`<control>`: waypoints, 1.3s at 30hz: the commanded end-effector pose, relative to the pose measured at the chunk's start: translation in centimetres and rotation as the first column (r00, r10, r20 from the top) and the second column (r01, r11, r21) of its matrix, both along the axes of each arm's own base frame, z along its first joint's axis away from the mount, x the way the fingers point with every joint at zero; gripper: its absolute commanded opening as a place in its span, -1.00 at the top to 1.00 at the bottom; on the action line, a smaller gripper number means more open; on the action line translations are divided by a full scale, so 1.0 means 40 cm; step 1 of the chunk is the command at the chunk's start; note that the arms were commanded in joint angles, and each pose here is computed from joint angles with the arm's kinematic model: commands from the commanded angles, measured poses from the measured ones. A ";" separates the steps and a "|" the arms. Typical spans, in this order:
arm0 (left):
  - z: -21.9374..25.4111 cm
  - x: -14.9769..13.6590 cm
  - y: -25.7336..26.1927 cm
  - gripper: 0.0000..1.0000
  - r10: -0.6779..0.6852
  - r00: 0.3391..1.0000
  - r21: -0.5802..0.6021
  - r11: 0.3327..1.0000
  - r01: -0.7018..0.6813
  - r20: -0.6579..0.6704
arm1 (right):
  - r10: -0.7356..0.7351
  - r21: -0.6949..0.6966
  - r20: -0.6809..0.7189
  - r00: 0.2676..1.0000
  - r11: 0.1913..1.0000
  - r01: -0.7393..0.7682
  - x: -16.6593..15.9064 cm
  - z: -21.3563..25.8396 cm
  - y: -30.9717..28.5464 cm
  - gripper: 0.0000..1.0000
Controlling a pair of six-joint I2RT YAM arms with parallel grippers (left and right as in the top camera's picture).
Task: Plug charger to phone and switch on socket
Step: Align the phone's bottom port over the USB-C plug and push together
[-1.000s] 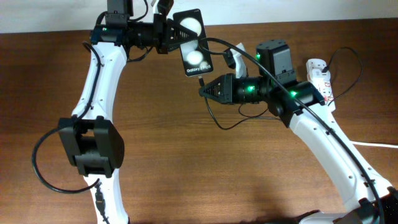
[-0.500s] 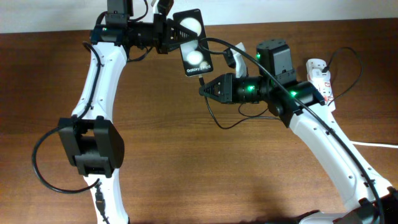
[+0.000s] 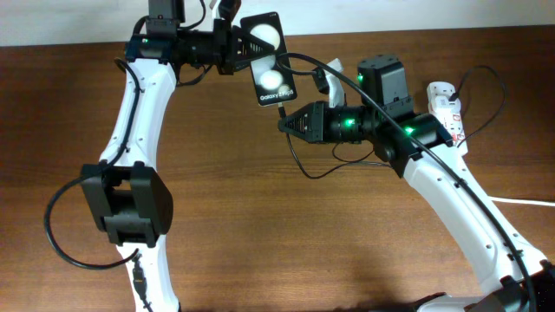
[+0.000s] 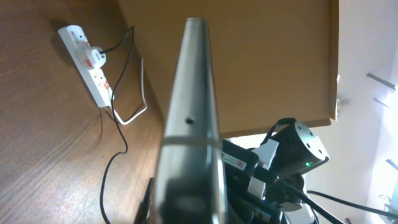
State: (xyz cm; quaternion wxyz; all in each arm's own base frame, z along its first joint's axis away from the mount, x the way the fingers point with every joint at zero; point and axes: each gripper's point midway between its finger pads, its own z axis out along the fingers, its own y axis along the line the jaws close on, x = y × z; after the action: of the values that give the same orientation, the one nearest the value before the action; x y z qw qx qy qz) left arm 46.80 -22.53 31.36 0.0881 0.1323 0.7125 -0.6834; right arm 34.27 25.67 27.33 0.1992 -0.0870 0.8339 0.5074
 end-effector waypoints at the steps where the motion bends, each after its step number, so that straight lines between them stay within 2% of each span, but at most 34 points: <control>1: 0.014 -0.015 -0.014 1.00 -0.033 0.999 -0.019 0.999 0.033 0.006 | 0.004 -0.015 0.013 1.000 1.000 -0.004 0.004 -0.015 0.007 0.92; 21: 0.014 -0.026 -0.037 1.00 -0.053 0.999 -0.019 0.998 0.053 0.005 | 0.004 -0.016 0.014 1.000 1.000 -0.004 0.004 -0.015 0.007 0.92; 39: 0.015 -0.041 -0.061 1.00 -0.077 0.997 -0.022 0.997 0.078 0.024 | -0.045 0.003 0.070 0.997 0.999 0.045 0.050 0.007 -0.029 0.92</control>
State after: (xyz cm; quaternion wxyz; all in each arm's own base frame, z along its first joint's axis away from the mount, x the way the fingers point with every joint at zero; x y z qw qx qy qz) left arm 46.66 -23.39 31.13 0.0873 0.1348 0.7168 -0.6785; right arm 34.83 25.24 27.41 0.2107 -0.0868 0.8301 0.5089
